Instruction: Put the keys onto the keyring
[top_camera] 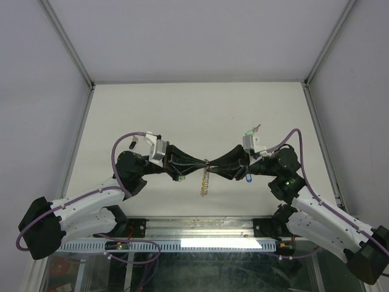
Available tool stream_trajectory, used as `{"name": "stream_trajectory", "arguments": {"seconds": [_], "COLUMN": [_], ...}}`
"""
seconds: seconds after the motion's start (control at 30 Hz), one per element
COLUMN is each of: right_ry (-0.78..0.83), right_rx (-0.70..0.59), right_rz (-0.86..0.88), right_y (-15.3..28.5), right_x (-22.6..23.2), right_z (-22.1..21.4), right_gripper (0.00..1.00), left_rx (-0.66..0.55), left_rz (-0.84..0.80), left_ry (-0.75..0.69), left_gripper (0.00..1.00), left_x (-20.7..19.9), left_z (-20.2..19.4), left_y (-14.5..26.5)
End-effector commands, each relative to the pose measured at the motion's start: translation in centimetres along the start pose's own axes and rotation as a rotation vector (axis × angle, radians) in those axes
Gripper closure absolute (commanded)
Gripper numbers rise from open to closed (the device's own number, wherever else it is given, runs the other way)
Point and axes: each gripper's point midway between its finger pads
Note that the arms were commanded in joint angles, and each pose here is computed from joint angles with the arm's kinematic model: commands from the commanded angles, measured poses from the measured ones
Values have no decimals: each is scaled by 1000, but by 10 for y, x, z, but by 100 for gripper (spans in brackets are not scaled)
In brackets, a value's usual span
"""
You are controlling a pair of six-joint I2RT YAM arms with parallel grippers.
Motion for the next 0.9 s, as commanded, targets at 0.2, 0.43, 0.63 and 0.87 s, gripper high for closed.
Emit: {"name": "stream_trajectory", "arguments": {"seconds": [0.2, 0.43, 0.63, 0.87], "right_ry": [78, 77, 78, 56], "right_rx": [-66, -21, 83, 313], "right_rz": [29, 33, -14, -148], "right_y": [-9, -9, -1, 15], "right_x": [4, 6, 4, -12], "right_z": [31, 32, 31, 27], "right_gripper": [85, 100, 100, 100], "left_rx": [-81, -78, -38, 79], "left_rz": [-41, -34, -10, 62], "left_ry": [-59, -58, -73, -166], "left_gripper": [100, 100, 79, 58], "left_x": [-7, -6, -2, 13], "left_z": [32, 31, 30, 27], "left_y": [-9, -8, -8, -4]}}
Point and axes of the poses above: each gripper's point midway between its finger pads, its own y axis back along the fingers, its own x axis along the line the jaws close on, z = x × y, and after that the axes turned 4 degrees about -y, right-handed
